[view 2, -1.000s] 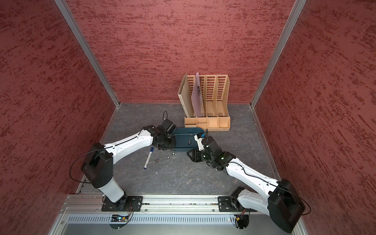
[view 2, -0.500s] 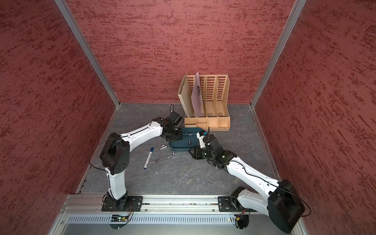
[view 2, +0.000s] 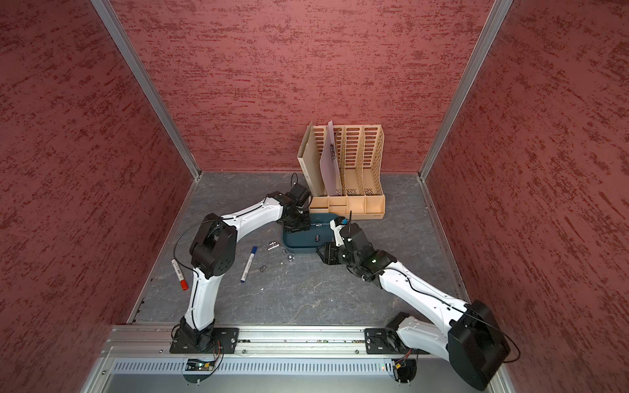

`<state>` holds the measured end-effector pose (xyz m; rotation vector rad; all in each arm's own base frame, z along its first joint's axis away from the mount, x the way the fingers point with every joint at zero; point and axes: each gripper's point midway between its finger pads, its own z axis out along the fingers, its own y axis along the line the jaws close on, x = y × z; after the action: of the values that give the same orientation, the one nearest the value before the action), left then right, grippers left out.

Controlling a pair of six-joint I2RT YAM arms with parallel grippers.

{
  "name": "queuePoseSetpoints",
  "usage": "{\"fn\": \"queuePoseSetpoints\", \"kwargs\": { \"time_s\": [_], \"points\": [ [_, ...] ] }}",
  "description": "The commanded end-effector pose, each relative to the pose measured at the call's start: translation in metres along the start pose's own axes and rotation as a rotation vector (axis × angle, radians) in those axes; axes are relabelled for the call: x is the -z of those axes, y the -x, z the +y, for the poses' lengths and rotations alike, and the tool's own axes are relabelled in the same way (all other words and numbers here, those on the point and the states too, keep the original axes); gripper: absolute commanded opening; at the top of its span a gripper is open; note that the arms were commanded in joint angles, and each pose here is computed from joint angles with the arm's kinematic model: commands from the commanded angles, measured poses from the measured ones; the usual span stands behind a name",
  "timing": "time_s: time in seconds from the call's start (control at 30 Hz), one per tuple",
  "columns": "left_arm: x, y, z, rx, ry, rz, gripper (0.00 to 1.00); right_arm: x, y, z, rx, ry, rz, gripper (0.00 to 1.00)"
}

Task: Put the socket on the desktop into the storage box
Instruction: Place the socket head in the storage box.

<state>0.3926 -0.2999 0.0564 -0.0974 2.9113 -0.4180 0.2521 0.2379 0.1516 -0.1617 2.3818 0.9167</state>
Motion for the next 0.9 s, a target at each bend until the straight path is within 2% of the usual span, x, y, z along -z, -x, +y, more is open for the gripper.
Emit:
{"fn": "queuePoseSetpoints", "kwargs": {
  "time_s": [0.0,0.43,0.57,0.73,0.87],
  "points": [
    [-0.004,0.004,0.001,-0.015,0.012,0.006,0.20,0.005,0.010,0.000,-0.010,-0.009,-0.039,0.46],
    [-0.014,0.004,0.006,-0.012,0.035,0.020,0.29,0.004,0.008,-0.002,-0.019,-0.013,-0.037,0.46],
    [-0.012,0.005,0.004,-0.014,0.032,0.016,0.37,0.005,0.007,-0.003,-0.021,-0.013,-0.039,0.46],
    [-0.005,0.009,0.001,-0.020,0.026,-0.003,0.52,0.006,0.006,-0.003,-0.021,-0.016,-0.035,0.46],
    [0.001,0.009,0.000,-0.024,0.024,-0.012,0.54,0.007,0.005,-0.004,-0.019,-0.020,-0.031,0.47]
  ]
}}
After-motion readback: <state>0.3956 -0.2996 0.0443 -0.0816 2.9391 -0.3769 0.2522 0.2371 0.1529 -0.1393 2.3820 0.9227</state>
